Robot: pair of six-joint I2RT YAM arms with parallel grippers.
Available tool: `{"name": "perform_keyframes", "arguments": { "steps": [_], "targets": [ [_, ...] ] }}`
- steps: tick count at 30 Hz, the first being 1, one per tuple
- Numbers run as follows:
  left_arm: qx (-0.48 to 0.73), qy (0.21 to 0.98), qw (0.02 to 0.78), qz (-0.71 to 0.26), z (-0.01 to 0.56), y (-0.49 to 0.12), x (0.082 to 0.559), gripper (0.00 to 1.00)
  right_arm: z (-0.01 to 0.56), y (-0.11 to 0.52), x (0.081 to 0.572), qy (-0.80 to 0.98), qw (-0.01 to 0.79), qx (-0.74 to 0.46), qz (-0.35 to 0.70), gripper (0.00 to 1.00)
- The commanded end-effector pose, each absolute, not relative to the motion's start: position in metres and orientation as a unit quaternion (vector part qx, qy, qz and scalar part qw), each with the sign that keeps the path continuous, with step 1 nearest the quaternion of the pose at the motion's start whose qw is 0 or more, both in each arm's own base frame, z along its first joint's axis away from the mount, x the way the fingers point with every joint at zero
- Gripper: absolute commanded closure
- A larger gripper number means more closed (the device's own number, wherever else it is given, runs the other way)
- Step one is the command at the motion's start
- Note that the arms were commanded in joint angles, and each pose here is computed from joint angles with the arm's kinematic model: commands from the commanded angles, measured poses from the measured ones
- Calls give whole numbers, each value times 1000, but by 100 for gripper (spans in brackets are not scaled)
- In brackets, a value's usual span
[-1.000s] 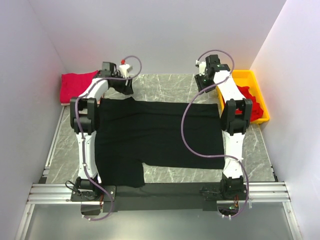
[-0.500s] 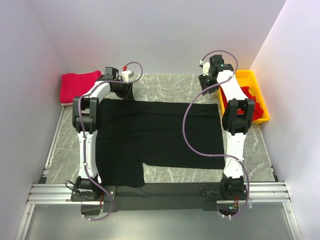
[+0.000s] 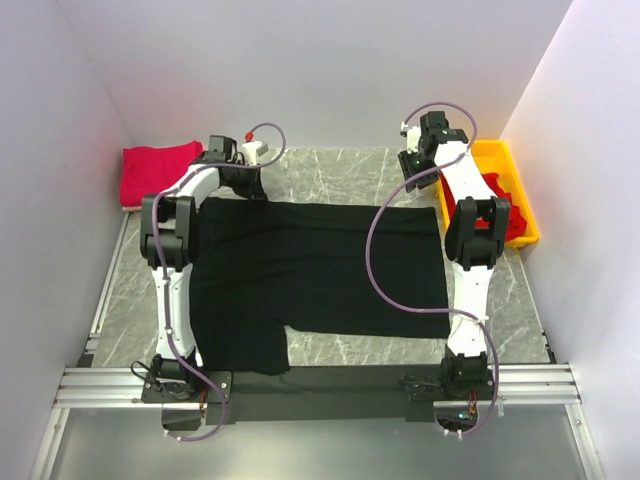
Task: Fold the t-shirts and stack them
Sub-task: Fold the tshirt
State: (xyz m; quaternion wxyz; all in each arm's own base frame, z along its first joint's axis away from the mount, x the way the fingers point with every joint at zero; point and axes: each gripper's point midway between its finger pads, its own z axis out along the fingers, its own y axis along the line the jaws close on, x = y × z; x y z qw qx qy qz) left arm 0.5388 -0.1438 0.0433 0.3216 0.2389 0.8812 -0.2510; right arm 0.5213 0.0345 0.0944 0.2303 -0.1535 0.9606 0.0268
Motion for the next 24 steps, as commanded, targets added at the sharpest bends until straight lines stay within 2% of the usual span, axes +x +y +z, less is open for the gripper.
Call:
{"name": "perform_keyframes", "arguments": {
  "steps": [1,6,13,18,21,22,24],
  "targets": [
    [263,844,395,-251,122,-155,539,99,111,33,519,957,244,-153,32,53],
    [287,840,386,-252,131,-161,501,99,111,33,516,958,242,-152,34,53],
    [305,864,293,-274,84,-174,413,99,111,33,511,958,237,-157,34,54],
    [311,870,273,-270,71,-176,363,99,106,34,509,959,230,-161,35,54],
    [299,879,260,-266,69,-176,348,86,104,34,510,960,227,-161,37,54],
    [292,882,256,-267,69,-175,345,76,104,34,510,960,228,-161,38,54],
    [297,876,263,-273,79,-175,338,66,101,34,511,960,224,-162,38,54]
  ]
}}
